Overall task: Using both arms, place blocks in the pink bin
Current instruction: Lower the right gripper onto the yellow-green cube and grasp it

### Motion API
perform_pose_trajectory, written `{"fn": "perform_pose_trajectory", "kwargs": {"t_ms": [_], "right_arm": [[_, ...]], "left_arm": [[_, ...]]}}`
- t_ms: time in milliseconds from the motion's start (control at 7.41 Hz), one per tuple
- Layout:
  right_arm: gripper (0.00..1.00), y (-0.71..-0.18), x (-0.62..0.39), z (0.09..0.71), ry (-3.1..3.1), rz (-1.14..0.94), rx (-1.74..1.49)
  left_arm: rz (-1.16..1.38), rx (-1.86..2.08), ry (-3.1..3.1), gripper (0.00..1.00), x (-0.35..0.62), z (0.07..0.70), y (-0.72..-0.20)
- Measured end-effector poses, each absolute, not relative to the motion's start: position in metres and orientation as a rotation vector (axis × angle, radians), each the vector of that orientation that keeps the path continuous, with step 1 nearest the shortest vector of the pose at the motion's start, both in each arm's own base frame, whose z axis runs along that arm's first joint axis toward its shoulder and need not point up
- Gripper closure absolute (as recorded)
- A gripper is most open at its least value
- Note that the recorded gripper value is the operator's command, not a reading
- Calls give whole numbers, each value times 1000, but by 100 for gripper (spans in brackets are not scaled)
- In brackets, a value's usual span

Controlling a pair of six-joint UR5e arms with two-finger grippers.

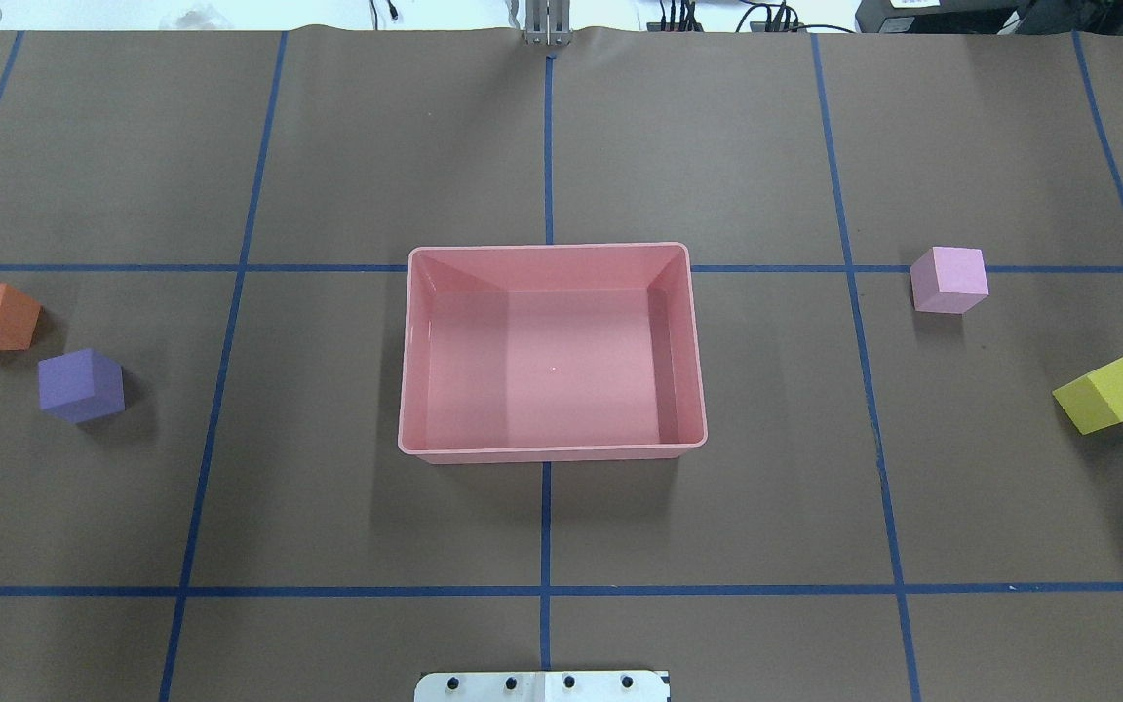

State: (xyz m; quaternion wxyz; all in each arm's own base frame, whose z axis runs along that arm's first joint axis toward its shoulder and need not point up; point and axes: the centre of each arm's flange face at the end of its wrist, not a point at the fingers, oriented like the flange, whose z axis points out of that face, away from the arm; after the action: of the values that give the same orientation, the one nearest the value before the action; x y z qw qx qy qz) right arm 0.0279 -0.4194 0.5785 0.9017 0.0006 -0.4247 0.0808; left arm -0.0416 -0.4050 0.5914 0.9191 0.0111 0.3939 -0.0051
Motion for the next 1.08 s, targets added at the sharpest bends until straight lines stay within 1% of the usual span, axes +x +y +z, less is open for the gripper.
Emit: {"fn": "perform_pose_trajectory", "kwargs": {"t_ms": [540, 1080], "right_arm": [[0, -418, 25, 577, -887, 143, 29], [0, -421, -15, 572, -862, 20, 78]], "left_arm": [[-10, 29, 808, 0, -42, 589, -404], [-10, 30, 807, 0, -42, 589, -403]]}}
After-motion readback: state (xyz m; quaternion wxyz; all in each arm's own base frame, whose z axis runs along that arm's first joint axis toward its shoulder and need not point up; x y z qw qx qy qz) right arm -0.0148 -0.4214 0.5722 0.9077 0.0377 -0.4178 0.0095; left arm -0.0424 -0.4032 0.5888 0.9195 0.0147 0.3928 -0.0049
